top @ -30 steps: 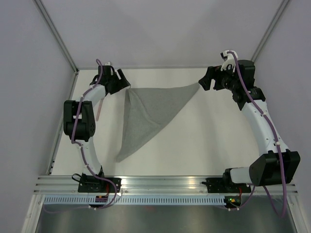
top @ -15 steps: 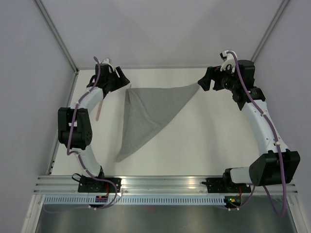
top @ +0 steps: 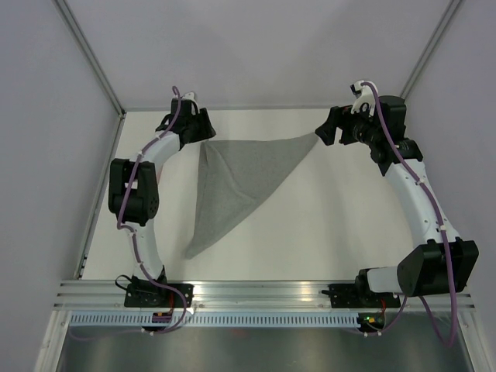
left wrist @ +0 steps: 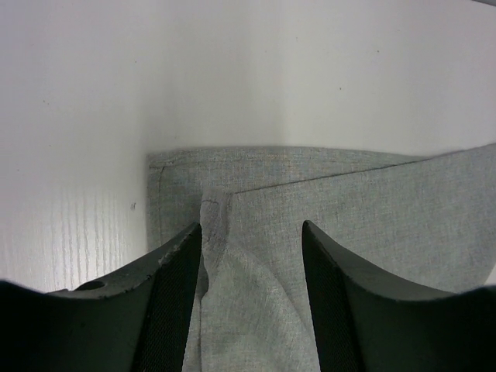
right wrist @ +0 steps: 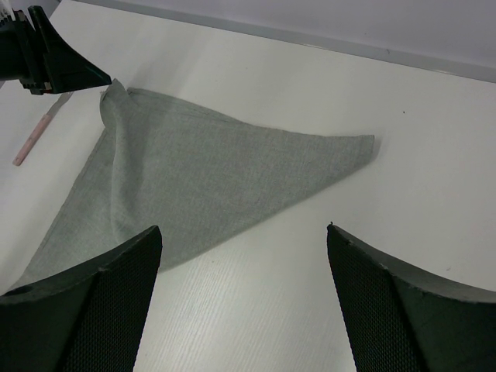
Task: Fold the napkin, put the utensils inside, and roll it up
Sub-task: Fold the napkin
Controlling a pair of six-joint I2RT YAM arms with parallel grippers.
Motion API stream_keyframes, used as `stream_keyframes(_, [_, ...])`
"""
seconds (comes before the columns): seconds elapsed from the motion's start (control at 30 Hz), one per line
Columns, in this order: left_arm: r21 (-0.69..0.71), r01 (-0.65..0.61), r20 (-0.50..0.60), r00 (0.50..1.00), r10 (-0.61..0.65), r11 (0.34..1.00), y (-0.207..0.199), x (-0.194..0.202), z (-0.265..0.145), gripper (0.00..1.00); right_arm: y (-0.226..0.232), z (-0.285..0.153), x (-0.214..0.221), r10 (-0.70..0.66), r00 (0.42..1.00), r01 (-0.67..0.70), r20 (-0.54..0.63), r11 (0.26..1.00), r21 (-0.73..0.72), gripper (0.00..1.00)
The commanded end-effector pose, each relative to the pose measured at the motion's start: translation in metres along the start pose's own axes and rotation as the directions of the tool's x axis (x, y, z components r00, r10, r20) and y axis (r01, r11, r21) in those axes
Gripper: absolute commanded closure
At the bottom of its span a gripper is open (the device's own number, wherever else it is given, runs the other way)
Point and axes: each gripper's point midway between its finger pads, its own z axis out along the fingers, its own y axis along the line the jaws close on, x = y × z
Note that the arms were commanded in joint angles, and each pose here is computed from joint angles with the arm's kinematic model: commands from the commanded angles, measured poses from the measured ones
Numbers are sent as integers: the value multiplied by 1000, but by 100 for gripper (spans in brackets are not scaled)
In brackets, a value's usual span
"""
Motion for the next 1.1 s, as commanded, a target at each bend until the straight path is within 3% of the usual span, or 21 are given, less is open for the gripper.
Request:
stream_keyframes(0.0, [-83, -104, 39, 993, 108, 991, 1, -15, 5, 41, 1, 3, 3, 15, 1000, -15, -9, 1000, -4, 8])
stream_keyframes(0.37, [-242, -197, 24, 978, 209, 950, 15, -14, 21, 45, 0, 3, 3, 10, 1000, -10, -8, 1000, 0, 8])
stream_keyframes(0.73, [-229, -236, -18, 971, 238, 945, 12, 0, 33, 53, -1, 3, 4, 6, 1000, -6, -11, 1000, 0, 8])
stream_keyframes(0.83, [-227, -240, -22, 970, 242, 944, 10, 1, 34, 60, -1, 3, 3, 4, 1000, -4, -7, 1000, 0, 8])
stream_keyframes(1.07, [-213, -282, -32, 959, 282, 935, -3, 5, 33, 90, 0, 2, 3, 5, 1000, -5, -8, 1000, -1, 8])
